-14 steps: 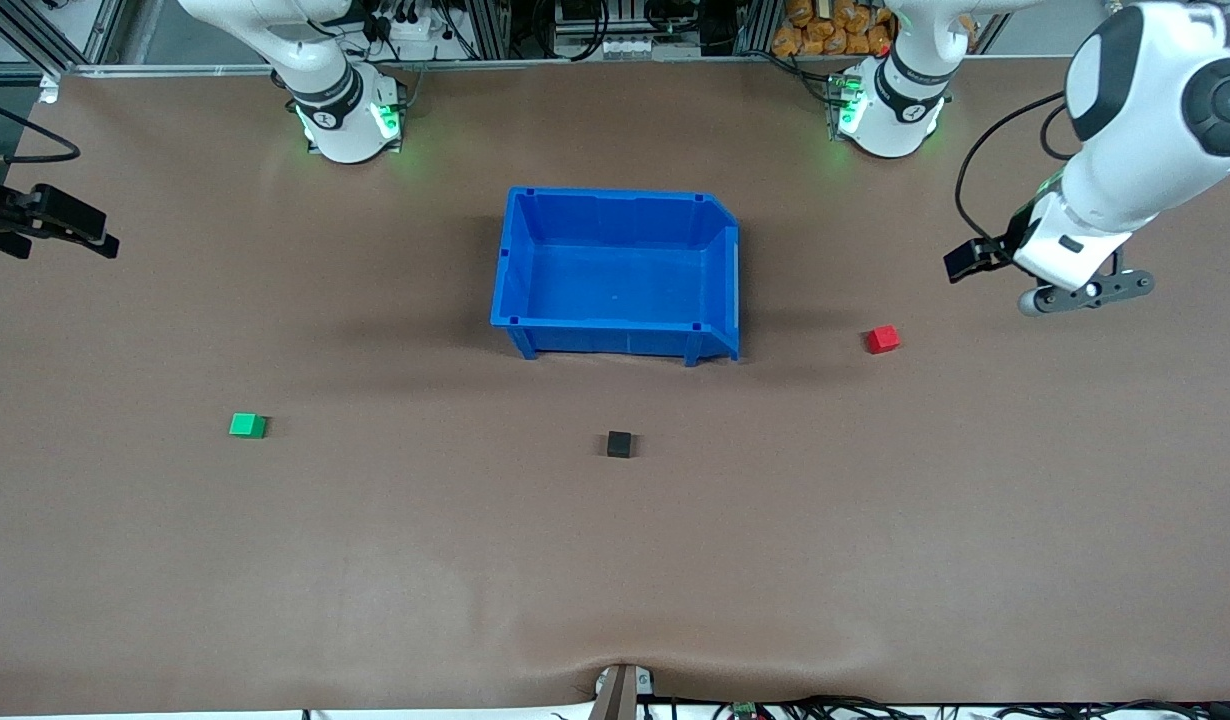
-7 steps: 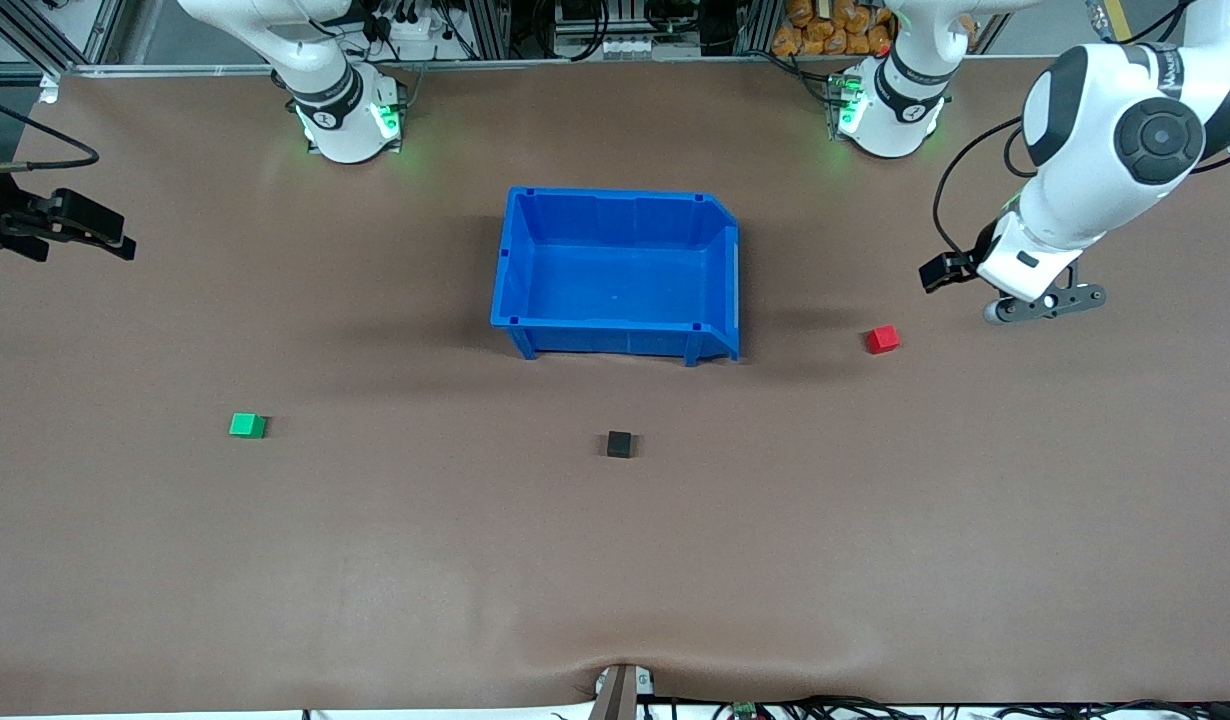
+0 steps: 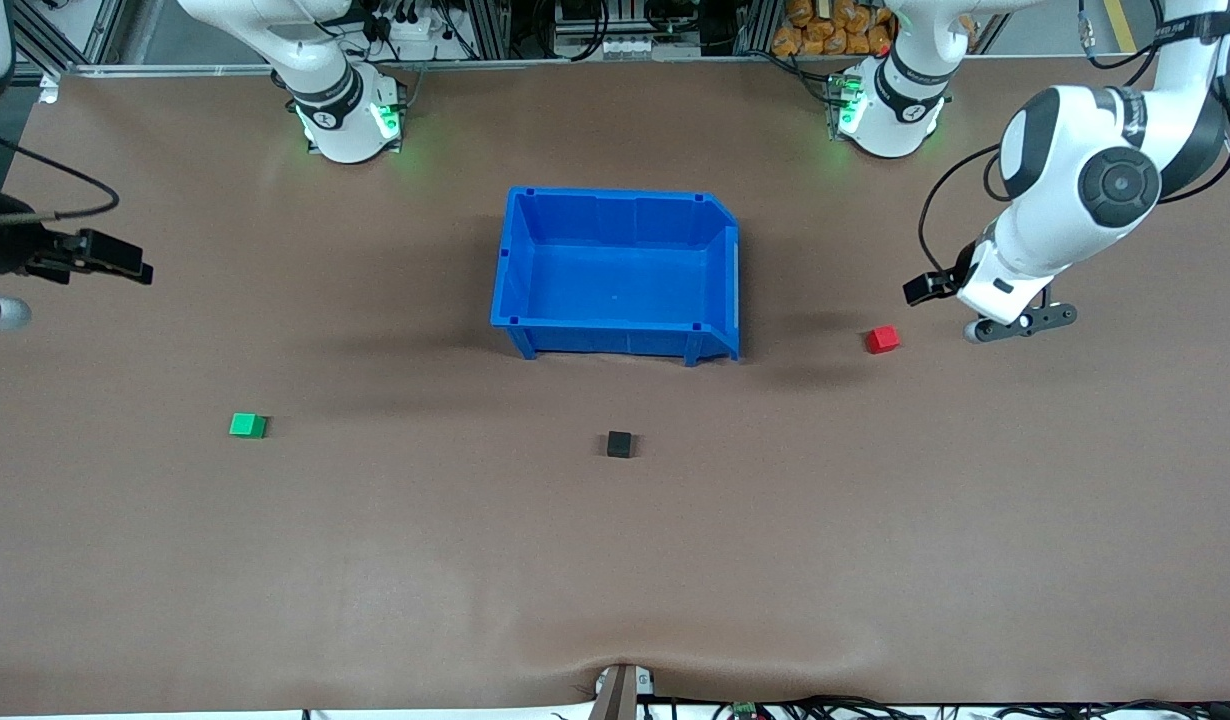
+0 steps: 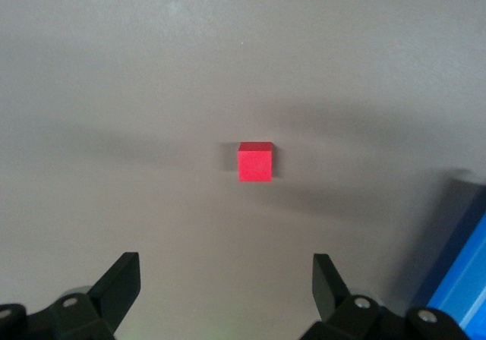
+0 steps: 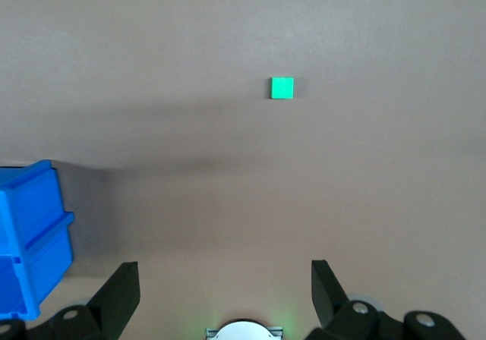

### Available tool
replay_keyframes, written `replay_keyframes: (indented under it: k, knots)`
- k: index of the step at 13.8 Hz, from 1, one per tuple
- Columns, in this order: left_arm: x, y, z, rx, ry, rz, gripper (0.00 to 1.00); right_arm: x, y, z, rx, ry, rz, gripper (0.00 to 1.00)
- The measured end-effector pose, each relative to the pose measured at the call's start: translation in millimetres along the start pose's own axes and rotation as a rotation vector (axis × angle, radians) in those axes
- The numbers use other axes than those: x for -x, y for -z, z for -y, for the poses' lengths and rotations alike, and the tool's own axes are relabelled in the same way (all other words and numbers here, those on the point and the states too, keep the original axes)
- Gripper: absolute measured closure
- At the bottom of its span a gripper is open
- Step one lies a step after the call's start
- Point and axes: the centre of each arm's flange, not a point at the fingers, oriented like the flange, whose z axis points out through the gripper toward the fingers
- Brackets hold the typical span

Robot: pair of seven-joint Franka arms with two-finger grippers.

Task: Attach green and red cubes to black cube
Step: 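Lower the left gripper over the red cube while the right gripper reaches the green cube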

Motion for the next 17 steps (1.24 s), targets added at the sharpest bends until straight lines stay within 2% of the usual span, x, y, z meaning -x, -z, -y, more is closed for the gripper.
replay_keyframes:
  k: [3, 5, 7, 10, 13, 17]
  knots:
    - [-7.6, -23.9, -7.5, 0.013, 0.009, -0.011, 0.00, -28.3, -46.5, -26.6, -0.008, -0.015, 0.078, 0.00]
    - [-9.1, -46.9, -13.8, 0.032, 0.007, -0.041, 0.00, -54.2, -88.4, -28.8, -0.007, 0.038, 0.097, 0.00]
    - [-9.1, -73.6, -15.8, 0.049, 0.007, -0.063, 0.00, -74.6, -121.4, -30.5, 0.000, 0.063, 0.064, 0.00]
    - [-14.7, -105.2, -18.9, 0.073, 0.011, -0.081, 0.00, -89.6, -161.6, -33.4, 0.013, 0.082, -0.033, 0.00]
    - [-18.9, -132.4, -22.0, 0.083, 0.012, -0.071, 0.00, -92.5, -222.4, -36.9, 0.028, 0.092, -0.125, 0.00]
    - [-20.1, -150.9, -20.8, 0.082, 0.016, -0.050, 0.00, -98.1, -296.9, -46.3, 0.041, 0.090, -0.149, 0.00]
